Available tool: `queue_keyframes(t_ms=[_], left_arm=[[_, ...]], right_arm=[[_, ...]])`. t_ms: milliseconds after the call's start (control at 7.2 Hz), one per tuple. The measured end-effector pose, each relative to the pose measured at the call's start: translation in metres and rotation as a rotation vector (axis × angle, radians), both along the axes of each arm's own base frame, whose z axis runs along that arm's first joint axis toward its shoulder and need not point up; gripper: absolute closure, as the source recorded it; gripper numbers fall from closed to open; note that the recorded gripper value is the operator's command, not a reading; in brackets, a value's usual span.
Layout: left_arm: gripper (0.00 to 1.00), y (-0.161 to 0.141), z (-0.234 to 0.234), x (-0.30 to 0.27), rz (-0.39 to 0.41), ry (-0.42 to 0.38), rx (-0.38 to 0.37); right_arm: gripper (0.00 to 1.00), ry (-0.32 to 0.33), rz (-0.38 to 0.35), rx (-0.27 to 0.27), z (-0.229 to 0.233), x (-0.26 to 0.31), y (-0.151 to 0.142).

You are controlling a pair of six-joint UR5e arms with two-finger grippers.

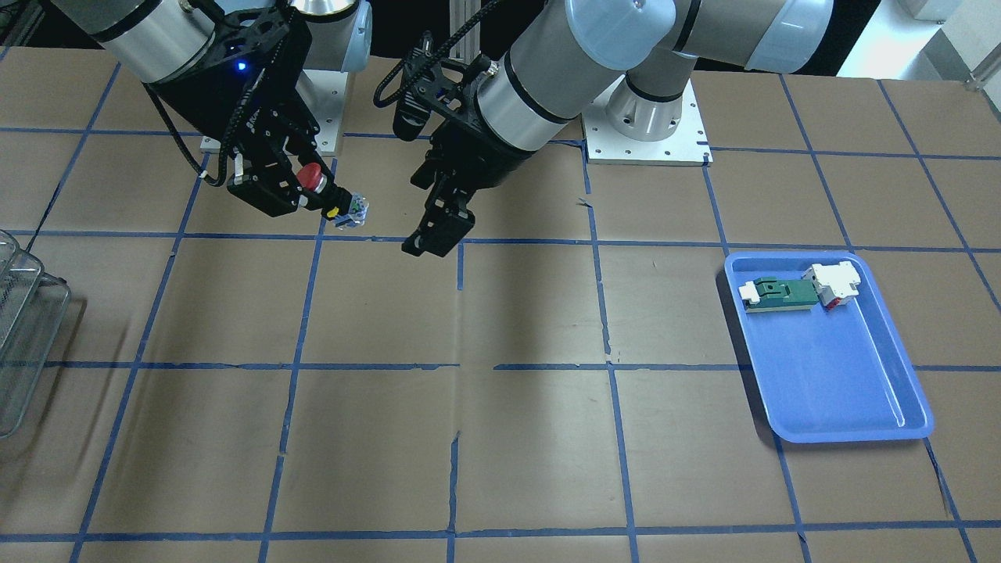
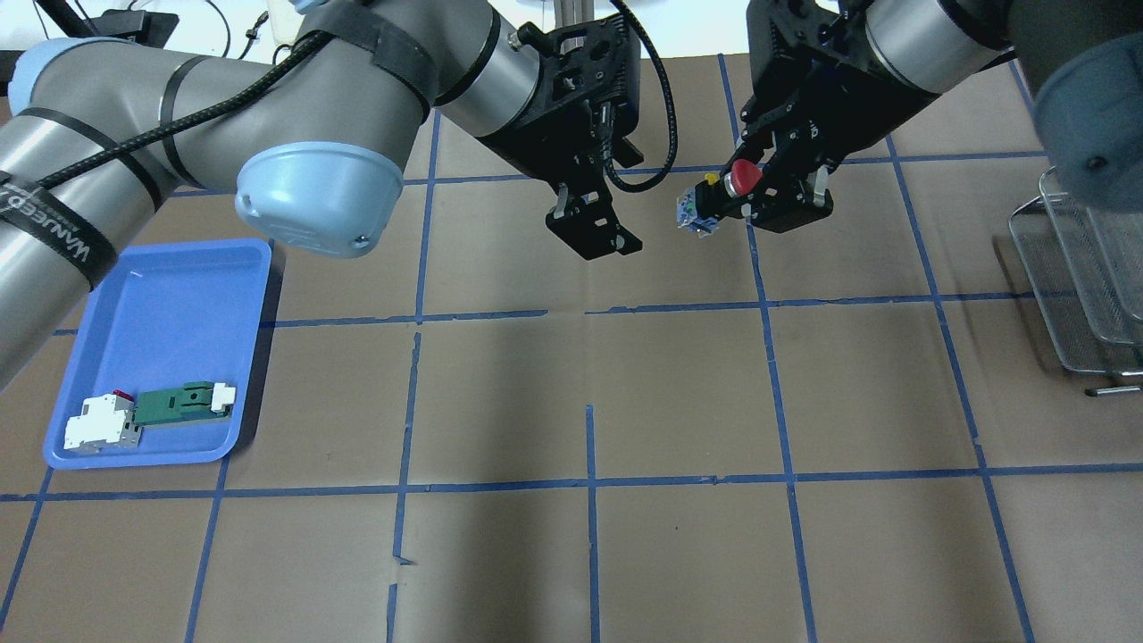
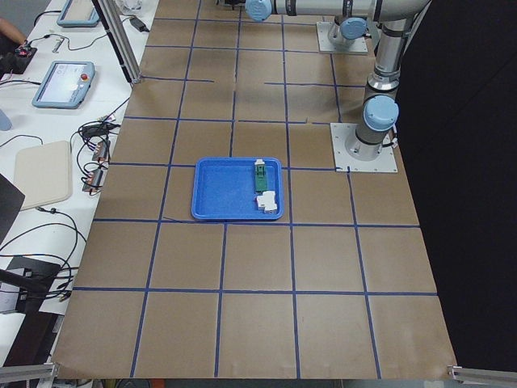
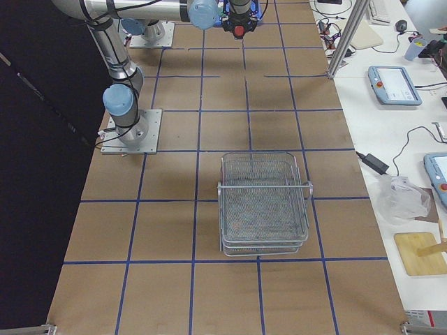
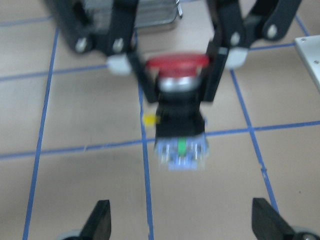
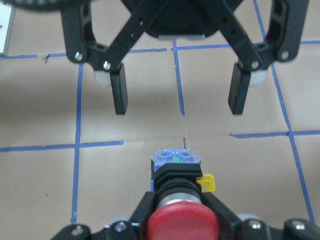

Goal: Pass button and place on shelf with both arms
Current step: 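Carry the button to the mesh basket with the right gripper while the left gripper withdraws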

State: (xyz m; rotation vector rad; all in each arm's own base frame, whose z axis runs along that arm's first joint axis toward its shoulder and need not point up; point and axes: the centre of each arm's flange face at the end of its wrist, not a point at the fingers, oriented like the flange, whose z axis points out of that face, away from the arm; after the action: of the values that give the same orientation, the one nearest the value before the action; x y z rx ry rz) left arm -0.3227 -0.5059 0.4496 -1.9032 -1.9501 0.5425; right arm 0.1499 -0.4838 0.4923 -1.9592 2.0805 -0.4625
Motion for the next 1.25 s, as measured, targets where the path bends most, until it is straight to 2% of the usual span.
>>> queue_keyframes(t_ms=[139, 417, 556, 694, 972, 1250], left_arm=[[0.0, -0.004, 0.0, 0.015, 0.141, -0.073, 0.039], [0.0, -0.012, -0.002, 0.049, 0.455, -0.223, 0.1], [0.0, -0.008, 0.002, 0.059, 0.605, -0.272, 0.134], [0.0, -0.003, 0.009, 0.068, 0.759, -0.304, 0.167], [0.0, 0.007, 0.017, 0.082, 0.987, -0.379, 0.208], [0.0, 0.011, 0.024, 0.09, 1.191, -0.376, 0.261]], right_arm=[[1.0, 0.064, -0.043, 0.003, 0.0, -0.017, -0.002], [1.0, 0.159, -0.216, 0.024, -0.003, -0.094, -0.015], [1.0, 0.226, -0.287, 0.038, -0.008, -0.139, -0.018], [1.0, 0.297, -0.323, 0.049, -0.015, -0.179, -0.021], [1.0, 0.441, -0.406, 0.071, -0.033, -0.261, -0.031], [1.0, 0.509, -0.485, 0.083, -0.053, -0.338, -0.036]])
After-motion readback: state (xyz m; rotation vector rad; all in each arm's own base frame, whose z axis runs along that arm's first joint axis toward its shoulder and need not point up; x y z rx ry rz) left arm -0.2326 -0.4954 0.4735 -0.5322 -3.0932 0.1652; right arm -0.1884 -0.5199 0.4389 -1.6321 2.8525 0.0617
